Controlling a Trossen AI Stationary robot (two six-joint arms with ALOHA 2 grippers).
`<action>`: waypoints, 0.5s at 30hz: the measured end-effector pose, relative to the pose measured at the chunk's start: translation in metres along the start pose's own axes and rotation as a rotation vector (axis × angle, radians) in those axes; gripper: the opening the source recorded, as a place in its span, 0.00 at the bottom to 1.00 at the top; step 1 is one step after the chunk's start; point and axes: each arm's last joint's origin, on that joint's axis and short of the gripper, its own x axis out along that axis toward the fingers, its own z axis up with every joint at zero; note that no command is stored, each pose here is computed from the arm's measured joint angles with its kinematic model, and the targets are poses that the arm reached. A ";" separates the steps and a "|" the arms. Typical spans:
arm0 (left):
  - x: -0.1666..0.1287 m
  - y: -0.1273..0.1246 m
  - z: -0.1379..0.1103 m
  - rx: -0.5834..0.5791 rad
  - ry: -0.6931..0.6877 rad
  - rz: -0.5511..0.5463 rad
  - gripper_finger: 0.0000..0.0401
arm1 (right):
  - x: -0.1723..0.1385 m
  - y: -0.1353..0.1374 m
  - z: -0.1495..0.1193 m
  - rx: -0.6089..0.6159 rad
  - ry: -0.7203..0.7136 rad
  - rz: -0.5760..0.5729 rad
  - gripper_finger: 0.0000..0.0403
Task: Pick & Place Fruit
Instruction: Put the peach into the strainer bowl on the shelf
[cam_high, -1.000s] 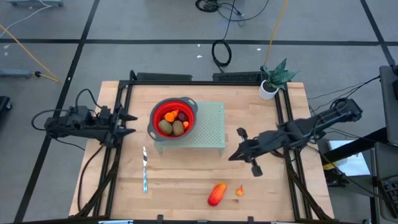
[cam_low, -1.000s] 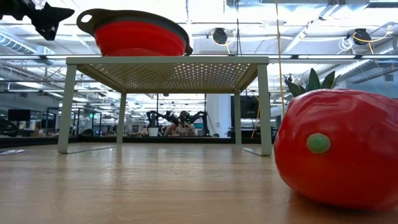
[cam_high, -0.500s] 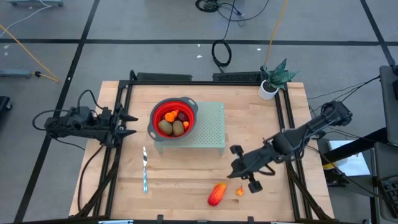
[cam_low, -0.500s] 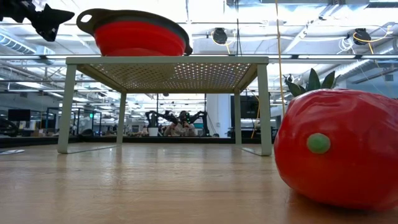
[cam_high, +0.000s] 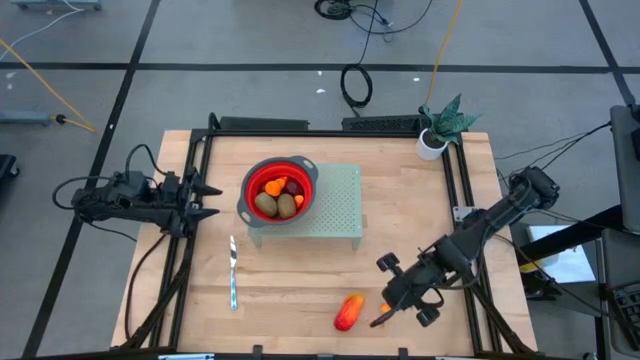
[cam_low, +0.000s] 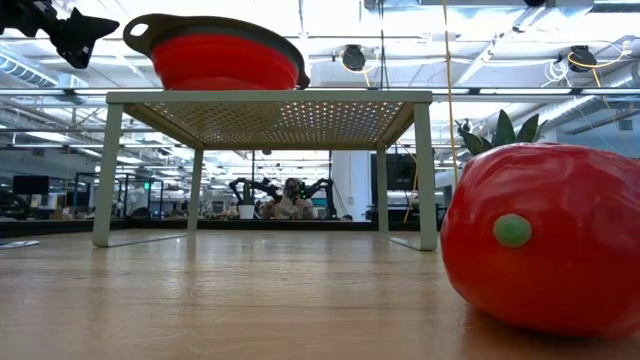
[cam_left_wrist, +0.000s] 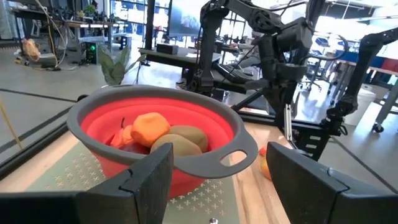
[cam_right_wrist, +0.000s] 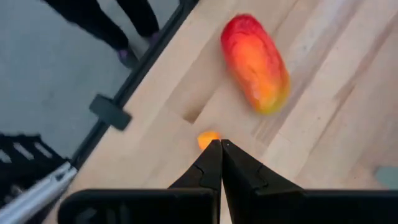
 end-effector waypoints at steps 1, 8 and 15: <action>0.000 0.000 0.000 -0.001 0.000 0.000 0.64 | 0.000 0.002 -0.001 -0.023 0.008 0.002 0.00; 0.000 0.000 0.000 0.002 0.000 0.000 0.64 | 0.001 0.011 -0.004 -0.159 0.026 0.018 0.00; 0.000 0.000 0.000 0.003 -0.002 0.001 0.64 | 0.010 0.011 -0.004 -0.232 0.055 0.017 0.00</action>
